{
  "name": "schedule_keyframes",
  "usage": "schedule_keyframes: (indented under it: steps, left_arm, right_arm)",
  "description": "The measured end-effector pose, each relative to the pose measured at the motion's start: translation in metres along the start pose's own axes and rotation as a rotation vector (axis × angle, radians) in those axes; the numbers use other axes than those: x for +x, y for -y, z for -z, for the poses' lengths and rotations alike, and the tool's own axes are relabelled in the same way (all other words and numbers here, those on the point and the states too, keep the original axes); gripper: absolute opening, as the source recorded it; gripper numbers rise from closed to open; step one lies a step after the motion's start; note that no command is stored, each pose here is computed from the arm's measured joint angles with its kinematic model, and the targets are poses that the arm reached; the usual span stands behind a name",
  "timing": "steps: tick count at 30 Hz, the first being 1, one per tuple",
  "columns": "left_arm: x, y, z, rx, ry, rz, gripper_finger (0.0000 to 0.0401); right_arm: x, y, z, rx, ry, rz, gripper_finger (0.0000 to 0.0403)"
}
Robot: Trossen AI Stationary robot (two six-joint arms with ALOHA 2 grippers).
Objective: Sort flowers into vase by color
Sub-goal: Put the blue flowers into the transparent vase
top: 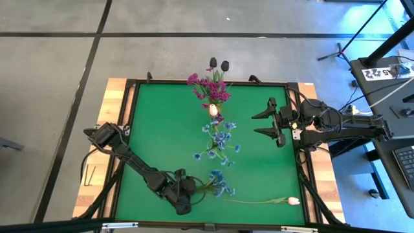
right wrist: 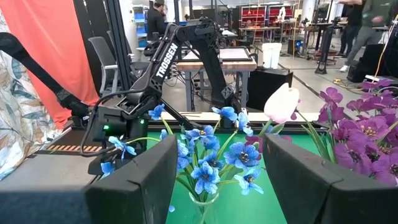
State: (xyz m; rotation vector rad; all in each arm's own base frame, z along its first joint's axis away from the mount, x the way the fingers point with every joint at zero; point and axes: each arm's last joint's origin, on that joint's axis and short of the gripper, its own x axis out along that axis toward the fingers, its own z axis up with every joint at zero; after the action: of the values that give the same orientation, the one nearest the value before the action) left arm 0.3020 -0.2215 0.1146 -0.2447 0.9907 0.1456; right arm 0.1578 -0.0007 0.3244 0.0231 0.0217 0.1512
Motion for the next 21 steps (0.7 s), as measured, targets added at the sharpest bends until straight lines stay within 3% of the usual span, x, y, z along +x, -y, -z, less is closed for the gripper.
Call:
schedule_keyframes:
  steps: [5, 13, 21]
  left_arm:
    - [-0.003, 0.003, -0.003, -0.072, 0.005, 0.027, 0.0011]
    - [-0.02, 0.023, -0.026, -0.003, -0.031, 0.032, 0.0003]
    - [-0.072, 0.041, -0.059, 0.1, -0.03, -0.133, 0.0001]
  right_arm:
    - [0.0, 0.0, 0.0, 0.0, 0.0, 0.0, 0.0234]
    - [0.0, 0.0, 0.0, 0.0, 0.001, 0.0, 0.0234]
    - [0.0, 0.0, 0.0, 0.0, 0.002, -0.003, 0.0234]
